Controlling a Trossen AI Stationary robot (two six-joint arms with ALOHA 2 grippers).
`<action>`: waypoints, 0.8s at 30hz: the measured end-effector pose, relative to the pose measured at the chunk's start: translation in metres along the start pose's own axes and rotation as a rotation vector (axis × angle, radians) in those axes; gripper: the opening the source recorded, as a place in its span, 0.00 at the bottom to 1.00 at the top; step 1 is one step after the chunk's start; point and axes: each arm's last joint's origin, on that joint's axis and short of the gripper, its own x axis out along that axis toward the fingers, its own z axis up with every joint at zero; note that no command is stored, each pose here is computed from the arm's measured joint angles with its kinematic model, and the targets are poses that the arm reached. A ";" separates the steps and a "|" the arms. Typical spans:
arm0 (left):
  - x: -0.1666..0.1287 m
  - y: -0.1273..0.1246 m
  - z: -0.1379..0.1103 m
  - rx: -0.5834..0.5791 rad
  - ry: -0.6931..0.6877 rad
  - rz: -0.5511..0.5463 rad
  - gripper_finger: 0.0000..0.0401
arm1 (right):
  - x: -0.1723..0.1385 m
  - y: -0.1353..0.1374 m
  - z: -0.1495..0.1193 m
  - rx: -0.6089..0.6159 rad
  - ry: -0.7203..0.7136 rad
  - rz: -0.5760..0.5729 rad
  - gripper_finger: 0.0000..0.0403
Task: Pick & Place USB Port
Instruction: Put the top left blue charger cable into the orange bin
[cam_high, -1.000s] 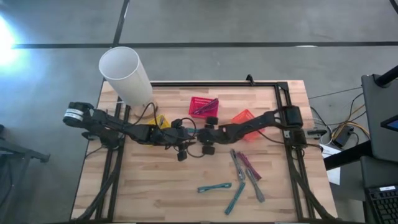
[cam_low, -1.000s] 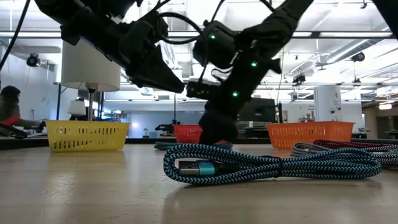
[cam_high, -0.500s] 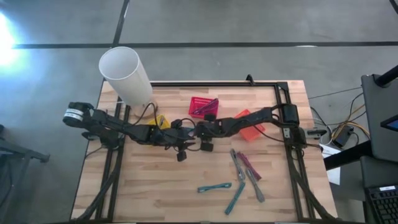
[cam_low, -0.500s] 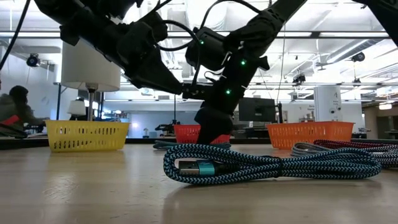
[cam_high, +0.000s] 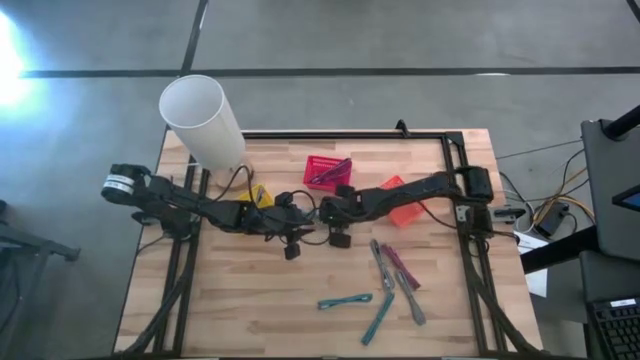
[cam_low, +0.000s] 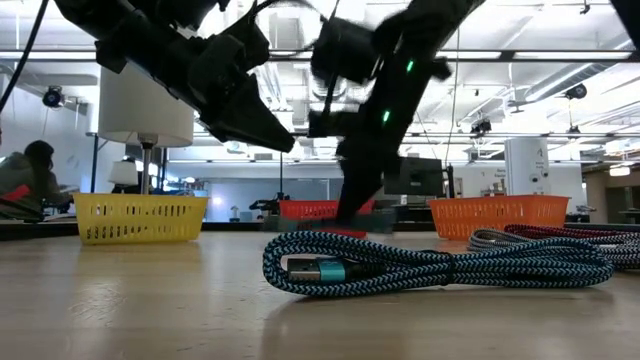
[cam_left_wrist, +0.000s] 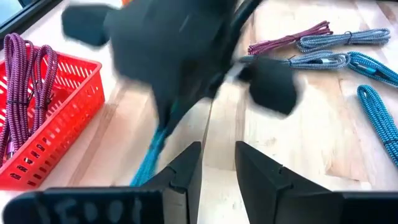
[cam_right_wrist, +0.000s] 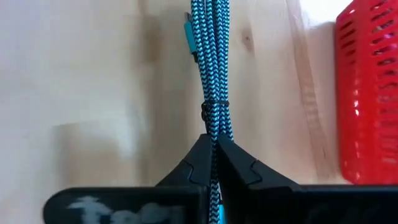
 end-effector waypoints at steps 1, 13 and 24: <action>0.000 0.000 0.000 -0.002 0.000 0.000 0.25 | -0.008 0.002 0.001 0.015 -0.007 0.004 0.02; -0.002 -0.008 0.001 -0.021 -0.018 -0.028 0.25 | -0.104 0.010 -0.031 0.204 0.060 -0.168 0.02; -0.003 -0.011 0.001 -0.018 -0.022 -0.038 0.25 | -0.151 0.007 -0.104 0.363 -0.038 -0.350 0.02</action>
